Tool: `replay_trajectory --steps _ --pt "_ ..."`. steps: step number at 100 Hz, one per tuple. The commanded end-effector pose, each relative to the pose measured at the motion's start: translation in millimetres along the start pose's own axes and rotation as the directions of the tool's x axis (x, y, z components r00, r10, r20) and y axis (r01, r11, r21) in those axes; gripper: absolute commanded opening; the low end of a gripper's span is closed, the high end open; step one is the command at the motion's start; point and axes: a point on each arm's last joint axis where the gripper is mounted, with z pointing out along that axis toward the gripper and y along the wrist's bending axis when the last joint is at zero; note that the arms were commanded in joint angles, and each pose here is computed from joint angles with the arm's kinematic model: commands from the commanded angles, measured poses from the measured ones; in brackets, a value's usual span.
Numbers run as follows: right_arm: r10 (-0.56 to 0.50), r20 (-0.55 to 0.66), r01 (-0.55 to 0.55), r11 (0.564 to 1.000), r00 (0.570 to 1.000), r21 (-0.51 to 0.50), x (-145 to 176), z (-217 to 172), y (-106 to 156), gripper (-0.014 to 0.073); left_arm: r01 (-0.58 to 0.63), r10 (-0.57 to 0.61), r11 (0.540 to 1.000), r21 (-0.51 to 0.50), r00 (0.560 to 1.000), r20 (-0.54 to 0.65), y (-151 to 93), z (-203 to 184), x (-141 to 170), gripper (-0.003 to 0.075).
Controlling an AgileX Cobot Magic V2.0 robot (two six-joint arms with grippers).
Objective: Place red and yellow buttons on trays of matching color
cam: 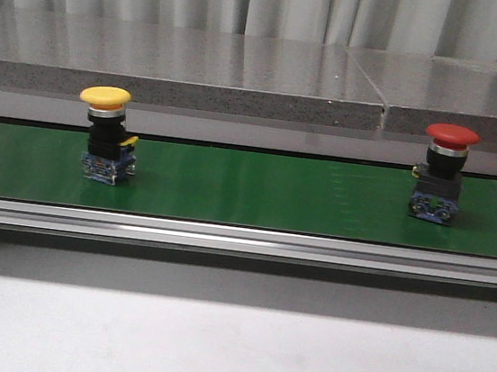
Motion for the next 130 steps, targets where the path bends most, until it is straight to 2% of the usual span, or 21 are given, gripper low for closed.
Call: replay_trajectory --steps 1,15,31,62,106,121,130 --pt "0.011 -0.004 -0.012 1.000 1.000 -0.024 -22 9 -1 0.0636 0.004 -0.004 1.000 0.009 0.997 0.081 -1 -2 -13 -0.0019" --pt "0.013 -0.110 -0.019 0.998 0.994 -0.061 -32 37 -4 0.0636 0.004 -0.004 1.000 0.009 0.997 0.081 -1 -2 -13 -0.0019" --pt "-0.064 -0.190 0.042 0.992 0.980 -0.120 -38 76 -3 0.0636 0.004 -0.004 1.000 0.009 0.997 0.081 -1 -2 -13 -0.0019" --pt "-0.049 -0.304 0.008 0.991 0.951 -0.133 -40 137 -12 0.0636 0.004 -0.004 1.000 0.009 0.997 0.081 -1 -2 -13 -0.0019" --pt "-0.048 -0.385 -0.006 0.991 0.921 -0.136 -22 175 -15 0.0636 0.004 -0.004 1.000 0.009 0.997 0.081 -1 -2 -13 -0.0019" --pt "-0.043 -0.435 -0.022 0.989 0.899 -0.144 -12 185 -16 0.0635 0.004 -0.004 1.000 0.009 0.997 0.081 -1 -2 -13 -0.0019" --pt "-0.044 -0.450 -0.027 0.988 0.892 -0.151 -10 185 -16 0.0579 0.004 -0.004 1.000 0.009 0.997 0.081 -1 -2 -13 -0.0019"
